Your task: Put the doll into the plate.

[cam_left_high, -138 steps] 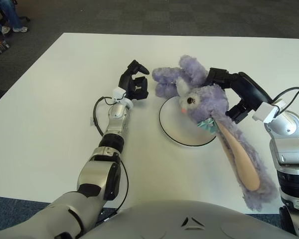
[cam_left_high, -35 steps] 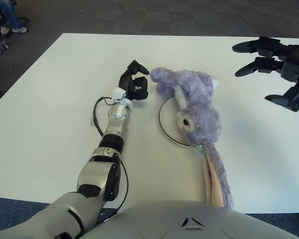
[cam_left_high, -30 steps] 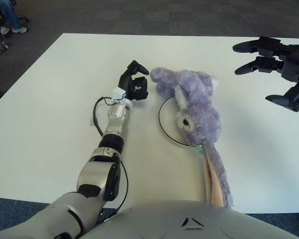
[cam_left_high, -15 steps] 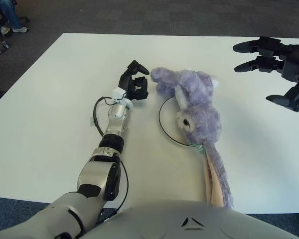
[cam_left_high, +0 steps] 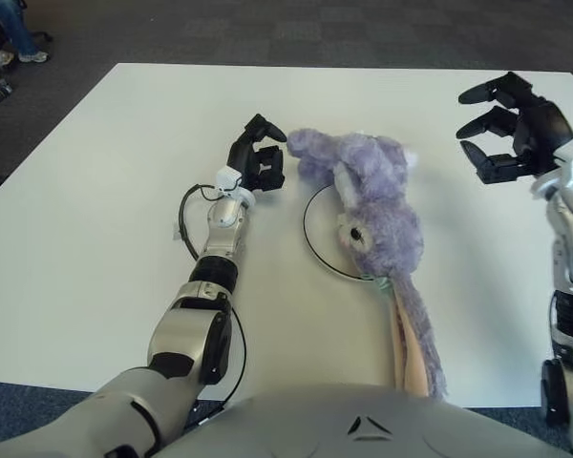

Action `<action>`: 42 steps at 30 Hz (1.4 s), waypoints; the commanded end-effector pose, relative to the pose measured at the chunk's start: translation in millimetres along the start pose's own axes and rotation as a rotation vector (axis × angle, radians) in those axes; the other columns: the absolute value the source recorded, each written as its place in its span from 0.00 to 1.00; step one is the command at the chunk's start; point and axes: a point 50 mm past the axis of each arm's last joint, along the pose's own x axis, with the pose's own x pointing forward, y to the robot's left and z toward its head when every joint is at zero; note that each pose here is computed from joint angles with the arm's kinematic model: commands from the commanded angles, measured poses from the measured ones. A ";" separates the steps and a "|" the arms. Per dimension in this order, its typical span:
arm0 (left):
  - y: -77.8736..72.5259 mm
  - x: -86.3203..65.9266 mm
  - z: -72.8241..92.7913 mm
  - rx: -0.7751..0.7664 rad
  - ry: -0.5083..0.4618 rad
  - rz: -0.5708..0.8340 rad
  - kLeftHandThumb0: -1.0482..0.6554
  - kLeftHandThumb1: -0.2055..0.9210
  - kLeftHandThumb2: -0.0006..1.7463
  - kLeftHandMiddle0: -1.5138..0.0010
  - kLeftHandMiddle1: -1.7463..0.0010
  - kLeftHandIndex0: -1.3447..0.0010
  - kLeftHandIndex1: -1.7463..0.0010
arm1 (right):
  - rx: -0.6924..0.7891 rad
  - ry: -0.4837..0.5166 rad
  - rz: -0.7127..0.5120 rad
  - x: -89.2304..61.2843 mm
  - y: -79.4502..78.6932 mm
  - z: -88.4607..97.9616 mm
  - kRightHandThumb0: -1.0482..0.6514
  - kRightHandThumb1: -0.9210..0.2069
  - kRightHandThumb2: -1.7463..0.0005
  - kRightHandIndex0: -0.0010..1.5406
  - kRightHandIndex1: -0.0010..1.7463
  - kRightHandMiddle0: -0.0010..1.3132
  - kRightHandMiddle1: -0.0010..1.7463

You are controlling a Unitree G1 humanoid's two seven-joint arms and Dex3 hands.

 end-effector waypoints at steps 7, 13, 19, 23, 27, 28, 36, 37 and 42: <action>2.2 -26.8 -23.9 -0.033 0.111 0.041 0.37 0.62 0.62 0.20 0.00 0.65 0.00 | 0.054 -0.064 -0.065 -4.0 9.9 -14.0 0.61 0.51 0.29 0.44 0.94 0.29 0.95; 2.2 -26.9 -24.0 -0.042 0.111 0.042 0.37 0.62 0.63 0.20 0.00 0.65 0.00 | 0.108 -0.081 -0.082 -8.8 20.0 -23.9 0.61 0.51 0.27 0.35 0.98 0.33 0.98; 2.5 -26.8 -24.3 -0.040 0.112 0.042 0.37 0.62 0.63 0.20 0.00 0.64 0.00 | 0.095 -0.088 -0.097 -10.2 22.3 -28.8 0.61 0.51 0.26 0.32 1.00 0.35 1.00; 3.4 -26.5 -23.7 -0.038 0.108 0.041 0.37 0.62 0.63 0.20 0.00 0.64 0.00 | 0.079 -0.087 -0.107 -11.1 23.7 -32.0 0.61 0.52 0.26 0.32 1.00 0.36 1.00; 3.9 -26.3 -23.5 -0.036 0.107 0.042 0.37 0.62 0.63 0.20 0.00 0.64 0.00 | 0.062 -0.088 -0.118 -12.9 24.7 -34.9 0.61 0.53 0.25 0.32 1.00 0.37 1.00; 4.1 -26.2 -23.5 -0.036 0.108 0.043 0.36 0.61 0.63 0.20 0.00 0.64 0.00 | 0.057 -0.088 -0.120 -13.6 24.9 -36.0 0.61 0.53 0.24 0.32 1.00 0.37 1.00; 4.4 -25.4 -23.5 -0.034 0.110 0.044 0.36 0.61 0.63 0.20 0.00 0.64 0.00 | 0.037 -0.082 -0.137 -18.5 25.0 -44.5 0.61 0.53 0.24 0.33 1.00 0.37 1.00; 4.4 -25.4 -23.4 -0.035 0.109 0.043 0.36 0.61 0.63 0.20 0.00 0.64 0.00 | 0.042 -0.077 -0.135 -19.3 24.4 -46.3 0.61 0.54 0.24 0.33 1.00 0.37 1.00; 5.7 -24.9 -23.1 -0.036 0.106 0.040 0.36 0.61 0.64 0.20 0.00 0.64 0.00 | 0.087 -0.059 -0.122 -22.3 21.7 -53.0 0.61 0.57 0.21 0.35 1.00 0.40 1.00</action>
